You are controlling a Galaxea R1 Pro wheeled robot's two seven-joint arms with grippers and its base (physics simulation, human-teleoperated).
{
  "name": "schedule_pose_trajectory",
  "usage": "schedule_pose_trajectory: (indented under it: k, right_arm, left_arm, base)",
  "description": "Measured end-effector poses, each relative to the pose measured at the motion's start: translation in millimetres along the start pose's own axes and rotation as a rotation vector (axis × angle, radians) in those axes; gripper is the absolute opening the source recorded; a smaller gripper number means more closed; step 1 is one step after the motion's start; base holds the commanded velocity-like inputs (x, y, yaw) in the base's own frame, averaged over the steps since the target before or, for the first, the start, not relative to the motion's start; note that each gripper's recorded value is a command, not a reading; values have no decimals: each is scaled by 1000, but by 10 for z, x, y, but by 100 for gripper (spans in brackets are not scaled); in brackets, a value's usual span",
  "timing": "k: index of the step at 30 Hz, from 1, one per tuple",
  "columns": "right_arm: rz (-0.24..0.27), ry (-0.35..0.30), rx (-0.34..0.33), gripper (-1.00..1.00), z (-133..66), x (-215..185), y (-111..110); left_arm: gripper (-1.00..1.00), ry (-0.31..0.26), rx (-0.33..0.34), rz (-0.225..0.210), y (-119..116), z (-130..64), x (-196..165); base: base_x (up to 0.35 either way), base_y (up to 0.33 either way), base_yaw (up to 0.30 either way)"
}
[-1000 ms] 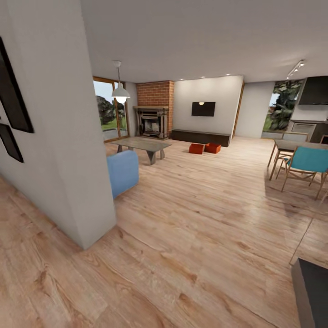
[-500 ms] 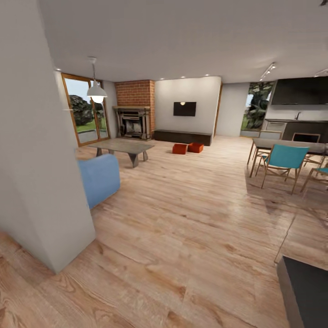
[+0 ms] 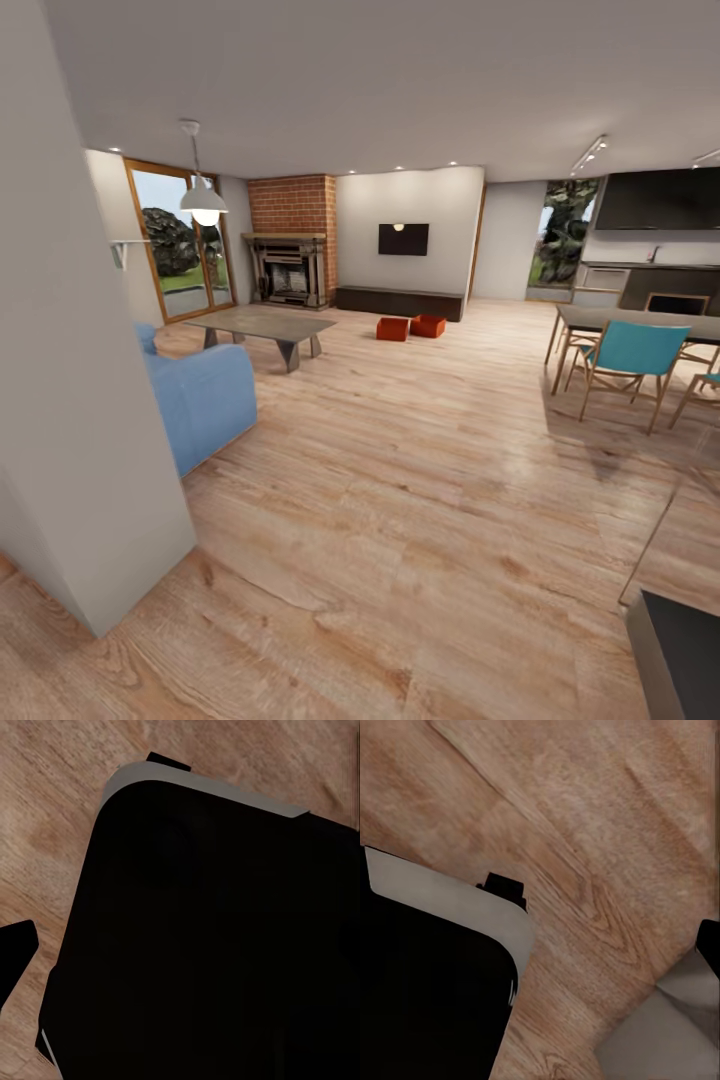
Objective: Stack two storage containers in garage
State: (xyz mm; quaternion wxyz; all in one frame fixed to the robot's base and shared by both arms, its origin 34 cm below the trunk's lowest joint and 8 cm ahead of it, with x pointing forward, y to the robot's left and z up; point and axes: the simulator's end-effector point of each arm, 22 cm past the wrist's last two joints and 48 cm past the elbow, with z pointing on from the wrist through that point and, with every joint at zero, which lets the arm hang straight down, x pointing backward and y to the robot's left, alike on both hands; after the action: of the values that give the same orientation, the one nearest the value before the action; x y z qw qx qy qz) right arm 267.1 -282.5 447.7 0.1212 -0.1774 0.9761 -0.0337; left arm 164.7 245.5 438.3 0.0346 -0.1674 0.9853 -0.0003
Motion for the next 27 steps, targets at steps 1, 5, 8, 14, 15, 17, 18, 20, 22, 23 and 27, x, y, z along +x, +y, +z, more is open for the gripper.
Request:
schedule_pose_trajectory:
  k: [1,5,8,14,15,17,18,20,22,23,27]
  right_arm:
    - [-3,-1,-1,100,0,-4,7]
    - [-3,0,-1,100,0,-3,10]
    - [-4,0,-2,100,0,-6,18]
    - [-5,-1,-1,100,0,-7,14]
    - [-5,-1,-1,100,0,-8,15]
    - [-5,-2,-1,100,0,-9,17]
    - [-5,-2,-1,100,0,-9,18]
    - [-4,-2,-1,100,0,-9,18]
    - [-2,-2,-1,100,0,-9,18]
    - [-1,-2,-1,100,0,-9,17]
    - [1,-2,0,100,0,-9,16]
  left_arm:
    - [100,0,0,0,0,0,0]
    - [100,0,0,0,0,0,1]
    - [100,1,0,0,0,0,3]
    - [100,0,0,0,0,0,-1]
    - [100,0,0,0,0,0,-1]
    - [100,0,0,0,0,0,-1]
    - [100,0,0,0,0,0,-1]
    - [100,0,0,0,0,0,-1]
    - [100,0,0,0,0,0,-2]
    - [100,-1,0,0,0,0,-2]
    - [100,0,0,0,-1,0,-2]
  base:
    - [322,0,0]
    - [322,0,0]
    - [322,0,0]
    - [322,0,0]
    - [322,0,0]
    - [322,0,0]
    - [322,0,0]
    - [322,0,0]
    - [322,0,0]
    - [322,0,-22]
    - [322,0,-127]
